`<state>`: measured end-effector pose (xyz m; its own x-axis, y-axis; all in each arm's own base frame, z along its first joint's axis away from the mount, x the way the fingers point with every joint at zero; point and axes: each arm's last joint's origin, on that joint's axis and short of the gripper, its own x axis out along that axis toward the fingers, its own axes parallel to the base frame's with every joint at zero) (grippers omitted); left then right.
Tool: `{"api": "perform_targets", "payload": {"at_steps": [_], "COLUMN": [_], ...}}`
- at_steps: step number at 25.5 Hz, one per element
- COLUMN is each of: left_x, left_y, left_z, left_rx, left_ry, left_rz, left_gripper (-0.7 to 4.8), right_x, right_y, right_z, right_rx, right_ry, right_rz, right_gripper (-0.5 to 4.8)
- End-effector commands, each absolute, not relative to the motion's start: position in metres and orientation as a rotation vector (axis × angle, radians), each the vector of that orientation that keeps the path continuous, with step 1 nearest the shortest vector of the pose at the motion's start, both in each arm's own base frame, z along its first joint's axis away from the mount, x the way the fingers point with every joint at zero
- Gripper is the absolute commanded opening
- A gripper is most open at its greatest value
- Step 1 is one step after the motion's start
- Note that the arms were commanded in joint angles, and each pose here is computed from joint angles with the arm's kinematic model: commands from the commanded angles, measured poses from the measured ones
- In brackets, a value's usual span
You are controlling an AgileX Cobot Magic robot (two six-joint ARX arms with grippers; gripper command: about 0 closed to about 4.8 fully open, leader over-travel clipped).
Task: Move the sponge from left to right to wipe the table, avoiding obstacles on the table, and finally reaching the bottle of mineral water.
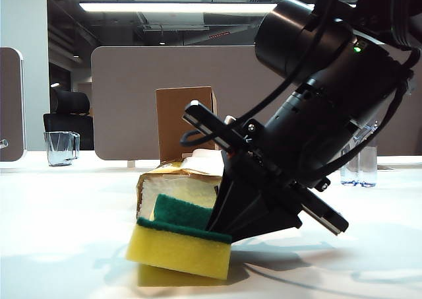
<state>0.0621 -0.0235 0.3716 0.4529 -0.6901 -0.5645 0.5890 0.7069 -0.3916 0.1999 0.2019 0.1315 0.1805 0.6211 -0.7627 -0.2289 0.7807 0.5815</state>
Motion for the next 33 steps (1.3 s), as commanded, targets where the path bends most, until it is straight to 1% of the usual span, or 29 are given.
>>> {"api": "perform_targets", "payload": {"at_steps": [1,4,10,17,27,33], "left_x": [0.061,0.061,0.061,0.061,0.061,0.061], "left_y": [-0.024,-0.025,-0.025,-0.025,-0.025,-0.025], "left_z": [0.373,0.373,0.373,0.373,0.373,0.373], "left_rx": [-0.144,-0.161,-0.161,-0.162,-0.162,-0.162], "left_ry": [0.753,0.747,0.748,0.748,0.748,0.748], "left_rz": [-0.809,-0.846,-0.845,-0.845,-0.845,-0.845], "left_gripper": [4.39,4.39,4.39,4.39,4.39,4.39], "right_x": [0.193,0.196,0.199,0.191,0.181,0.183], "right_y": [0.186,0.178,0.160,0.142,0.109,0.086], "right_z": [0.115,0.114,0.110,0.107,0.108,0.118], "right_rx": [0.275,0.264,0.234,0.237,0.244,0.244], "right_ry": [1.367,1.385,1.424,1.438,1.432,1.411], "right_rz": [0.464,0.440,0.395,0.358,0.291,0.252], "right_gripper": [-0.09,-0.09,-0.09,-0.09,-0.09,-0.09]}}
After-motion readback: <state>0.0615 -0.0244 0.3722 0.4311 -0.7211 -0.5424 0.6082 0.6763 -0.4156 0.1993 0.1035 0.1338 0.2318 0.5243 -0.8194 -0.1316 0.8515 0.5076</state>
